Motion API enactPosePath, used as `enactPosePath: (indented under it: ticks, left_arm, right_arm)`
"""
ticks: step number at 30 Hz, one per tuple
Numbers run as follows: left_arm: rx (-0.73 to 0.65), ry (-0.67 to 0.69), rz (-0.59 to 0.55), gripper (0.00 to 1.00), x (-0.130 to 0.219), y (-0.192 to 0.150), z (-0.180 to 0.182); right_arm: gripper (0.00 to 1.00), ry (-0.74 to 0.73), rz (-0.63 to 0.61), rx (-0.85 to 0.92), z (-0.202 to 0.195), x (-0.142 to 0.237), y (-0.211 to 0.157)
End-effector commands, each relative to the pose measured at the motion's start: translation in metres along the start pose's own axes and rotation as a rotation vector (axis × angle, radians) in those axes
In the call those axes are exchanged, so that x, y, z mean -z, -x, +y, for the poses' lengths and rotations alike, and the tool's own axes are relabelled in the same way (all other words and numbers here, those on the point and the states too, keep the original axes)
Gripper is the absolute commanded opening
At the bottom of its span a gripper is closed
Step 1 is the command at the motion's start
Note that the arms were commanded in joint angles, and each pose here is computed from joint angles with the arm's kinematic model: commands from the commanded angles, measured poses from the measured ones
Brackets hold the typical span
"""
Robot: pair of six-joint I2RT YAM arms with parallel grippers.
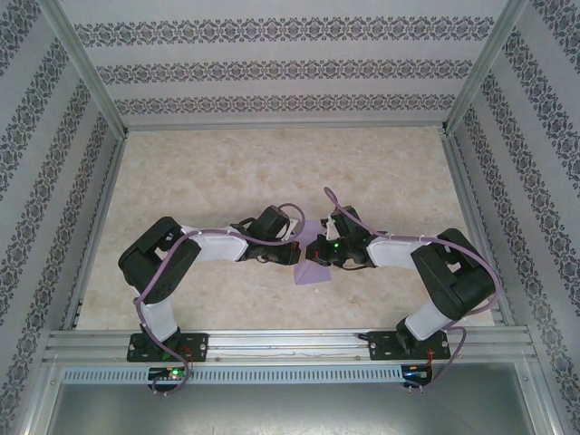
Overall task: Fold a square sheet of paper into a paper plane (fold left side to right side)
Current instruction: Fold the triangle a second time at the center of the table.
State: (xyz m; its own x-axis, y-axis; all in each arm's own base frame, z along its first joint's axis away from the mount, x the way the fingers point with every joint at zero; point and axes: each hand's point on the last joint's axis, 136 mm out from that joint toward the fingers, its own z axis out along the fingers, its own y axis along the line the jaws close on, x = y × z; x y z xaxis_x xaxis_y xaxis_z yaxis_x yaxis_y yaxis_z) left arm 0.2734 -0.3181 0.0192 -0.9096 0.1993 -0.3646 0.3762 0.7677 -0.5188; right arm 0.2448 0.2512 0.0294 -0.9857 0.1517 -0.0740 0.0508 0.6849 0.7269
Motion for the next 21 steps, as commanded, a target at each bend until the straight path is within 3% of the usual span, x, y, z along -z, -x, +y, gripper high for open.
enactPosePath:
  ticks: [1,21]
  left_arm:
    - [0.008,0.083,0.078,0.00,-0.008,-0.021,0.023]
    - [0.009,0.093,0.087,0.07,-0.010,-0.022,0.024]
  right_arm:
    - [0.00,-0.016,-0.010,0.000,-0.002,-0.005,0.000]
    - [0.00,-0.088,-0.004,-0.010,-0.022,-0.005,-0.007]
